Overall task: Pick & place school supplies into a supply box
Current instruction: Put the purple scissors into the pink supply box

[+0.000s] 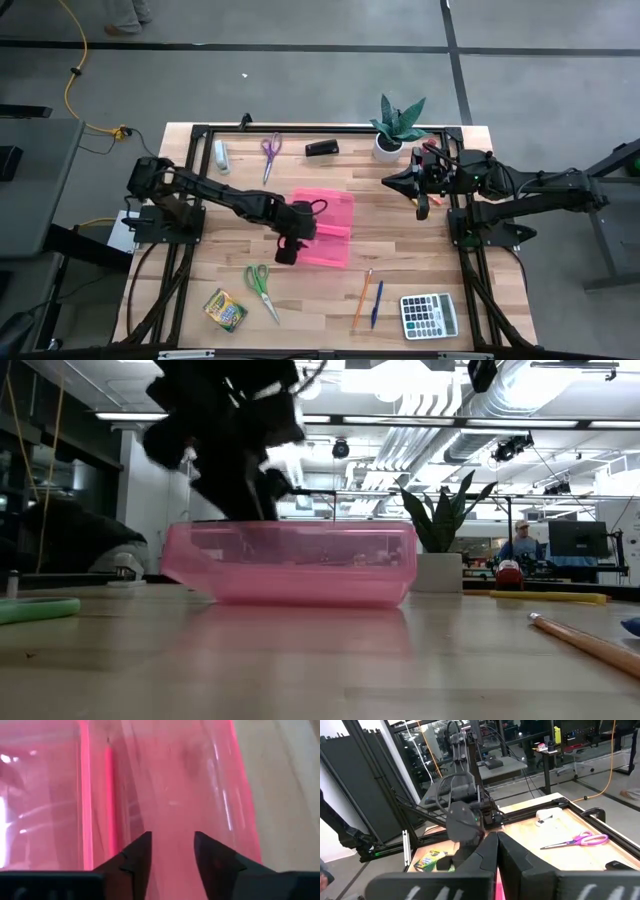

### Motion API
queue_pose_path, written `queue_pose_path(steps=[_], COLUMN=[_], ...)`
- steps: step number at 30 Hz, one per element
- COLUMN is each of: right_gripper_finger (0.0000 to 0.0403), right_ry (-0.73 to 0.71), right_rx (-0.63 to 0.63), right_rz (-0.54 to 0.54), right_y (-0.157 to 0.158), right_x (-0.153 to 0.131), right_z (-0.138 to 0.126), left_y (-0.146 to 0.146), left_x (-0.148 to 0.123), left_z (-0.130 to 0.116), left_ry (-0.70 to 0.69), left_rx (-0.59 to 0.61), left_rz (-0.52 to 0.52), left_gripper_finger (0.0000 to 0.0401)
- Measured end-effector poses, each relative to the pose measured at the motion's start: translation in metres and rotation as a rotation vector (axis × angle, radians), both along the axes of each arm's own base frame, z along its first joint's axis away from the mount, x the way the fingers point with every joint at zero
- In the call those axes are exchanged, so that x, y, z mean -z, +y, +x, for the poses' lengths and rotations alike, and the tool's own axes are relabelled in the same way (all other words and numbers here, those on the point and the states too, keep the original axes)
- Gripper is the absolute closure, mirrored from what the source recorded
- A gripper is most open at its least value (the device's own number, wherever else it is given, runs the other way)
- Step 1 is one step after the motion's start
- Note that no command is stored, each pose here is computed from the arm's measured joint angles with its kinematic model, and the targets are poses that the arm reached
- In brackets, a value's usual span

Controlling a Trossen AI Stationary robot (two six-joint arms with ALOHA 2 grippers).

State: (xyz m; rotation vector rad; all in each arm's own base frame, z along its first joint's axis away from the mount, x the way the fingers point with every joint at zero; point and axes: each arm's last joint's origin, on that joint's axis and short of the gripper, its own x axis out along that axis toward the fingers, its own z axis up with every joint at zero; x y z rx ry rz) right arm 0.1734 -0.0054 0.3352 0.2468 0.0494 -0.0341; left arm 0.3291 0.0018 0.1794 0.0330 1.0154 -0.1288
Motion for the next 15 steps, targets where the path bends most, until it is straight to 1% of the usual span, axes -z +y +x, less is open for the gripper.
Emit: queue_pose_path(steps=[2,4,7,9,11,13,15], right_gripper_finger=[0.0402,0.0402,0.0402,0.0402,0.0402,0.0402,0.0402], right_ry=[-0.001,-0.014,-0.027,-0.037,-0.039,-0.024,-0.016], right_rx=[0.0,0.0,0.0,0.002,0.004,0.005,0.005], right_rz=[0.0,0.0,0.011,0.027,0.038,0.041,0.04], right_y=[0.0,0.0,0.0,0.0,0.0,0.0,-0.001], right_x=[0.0,-0.001,-0.002,-0.002,-0.002,0.0,0.002], right_z=[0.0,0.001,0.002,0.004,0.007,0.009,0.013], left_y=[0.004,0.01,0.023,0.029,0.029,0.025,0.019], left_x=[-0.016,-0.036,-0.073,-0.102,-0.124,-0.137,-0.144], left_z=[-0.004,-0.015,-0.031,-0.047,-0.065,-0.083,-0.102], left_ry=[-0.045,-0.083,-0.229,-0.386,-0.553,-0.732,-0.898], left_rx=[-0.029,-0.075,-0.2,-0.274,-0.334,-0.377,-0.412], left_rz=[-0.024,-0.071,-0.138,-0.181,-0.206,-0.22,-0.227], left_gripper_finger=[0.0239,0.0228,0.022,0.022,0.0222,0.0224,0.0227])
